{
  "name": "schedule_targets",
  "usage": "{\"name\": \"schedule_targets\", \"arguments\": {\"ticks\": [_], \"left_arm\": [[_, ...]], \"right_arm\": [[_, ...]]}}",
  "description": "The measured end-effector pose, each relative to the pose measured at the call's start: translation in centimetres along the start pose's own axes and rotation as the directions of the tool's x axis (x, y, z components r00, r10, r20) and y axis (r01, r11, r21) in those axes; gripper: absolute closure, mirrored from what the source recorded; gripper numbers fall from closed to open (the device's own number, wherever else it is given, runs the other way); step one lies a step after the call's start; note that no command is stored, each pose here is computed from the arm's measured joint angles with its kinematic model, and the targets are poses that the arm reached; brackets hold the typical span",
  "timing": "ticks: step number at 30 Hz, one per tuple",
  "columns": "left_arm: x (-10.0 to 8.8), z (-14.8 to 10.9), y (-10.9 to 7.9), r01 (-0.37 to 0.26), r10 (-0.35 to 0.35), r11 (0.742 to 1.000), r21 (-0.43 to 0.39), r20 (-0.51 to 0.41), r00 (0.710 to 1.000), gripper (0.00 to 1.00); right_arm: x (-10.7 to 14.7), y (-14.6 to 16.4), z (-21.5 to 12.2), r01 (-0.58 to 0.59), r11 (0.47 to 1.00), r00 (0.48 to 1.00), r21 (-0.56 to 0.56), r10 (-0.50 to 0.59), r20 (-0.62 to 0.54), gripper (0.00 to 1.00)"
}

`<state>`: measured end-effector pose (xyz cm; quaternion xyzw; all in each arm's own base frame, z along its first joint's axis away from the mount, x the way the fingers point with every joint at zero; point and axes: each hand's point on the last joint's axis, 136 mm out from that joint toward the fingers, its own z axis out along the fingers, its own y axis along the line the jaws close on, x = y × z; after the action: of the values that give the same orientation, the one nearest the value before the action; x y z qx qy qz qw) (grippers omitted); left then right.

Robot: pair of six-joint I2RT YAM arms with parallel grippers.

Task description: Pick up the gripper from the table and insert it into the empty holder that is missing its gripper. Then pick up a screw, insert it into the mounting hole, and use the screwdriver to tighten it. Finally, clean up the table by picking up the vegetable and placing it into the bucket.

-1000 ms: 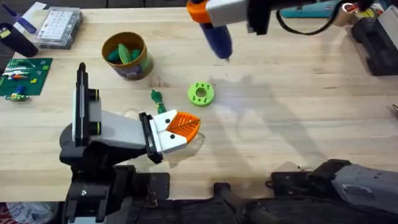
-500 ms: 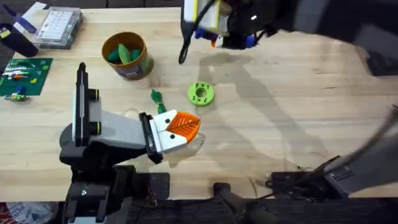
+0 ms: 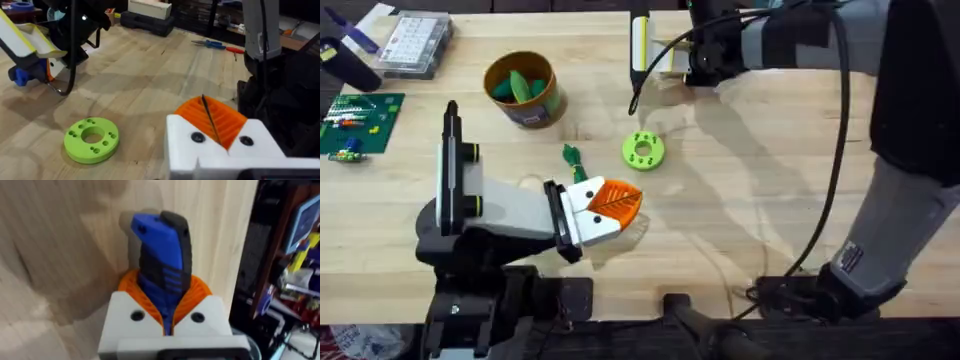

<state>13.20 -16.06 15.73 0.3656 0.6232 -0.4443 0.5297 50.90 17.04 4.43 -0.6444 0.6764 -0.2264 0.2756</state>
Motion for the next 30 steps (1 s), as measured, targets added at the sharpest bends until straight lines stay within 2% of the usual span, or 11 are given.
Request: {"name": "schedule_targets", "arguments": {"ticks": [13, 14, 15, 19, 20, 22, 30], "left_arm": [[0.0, 0.0, 0.0, 0.000, 0.000, 1.000, 0.000, 0.000, 1.000, 0.986], [0.0, 0.0, 0.0, 0.000, 0.000, 1.000, 0.000, 0.000, 1.000, 0.986], [0.0, 0.0, 0.0, 0.000, 0.000, 1.000, 0.000, 0.000, 1.000, 0.986], [0.0, 0.0, 0.0, 0.000, 0.000, 1.000, 0.000, 0.000, 1.000, 0.986], [0.0, 0.0, 0.0, 0.000, 0.000, 1.000, 0.000, 0.000, 1.000, 0.986], [0.0, 0.0, 0.0, 0.000, 0.000, 1.000, 0.000, 0.000, 1.000, 0.986], [0.0, 0.0, 0.0, 0.000, 0.000, 1.000, 0.000, 0.000, 1.000, 0.986]], "right_arm": [[0.1, 0.0, 0.1, 0.030, 1.000, 1.000, 0.001, -0.030, -0.008, 0.959], [0.1, 0.0, 0.1, 0.037, 0.999, 0.999, 0.001, -0.037, -0.008, 0.917], [0.0, 0.0, 0.1, 0.037, 0.999, 0.999, 0.003, -0.037, -0.007, 0.796], [-0.4, -1.5, -0.1, 0.041, 0.998, 0.999, 0.044, -0.041, 0.001, 0.190], [-0.5, -1.9, -0.2, 0.042, 0.998, 0.999, 0.056, -0.042, 0.002, 0.076], [-0.5, -2.2, -0.3, 0.041, 0.997, 0.999, 0.058, -0.041, 0.000, 0.015], [-0.4, -2.0, -0.3, 0.035, 0.998, 0.999, 0.053, -0.034, -0.008, 0.014]]}}
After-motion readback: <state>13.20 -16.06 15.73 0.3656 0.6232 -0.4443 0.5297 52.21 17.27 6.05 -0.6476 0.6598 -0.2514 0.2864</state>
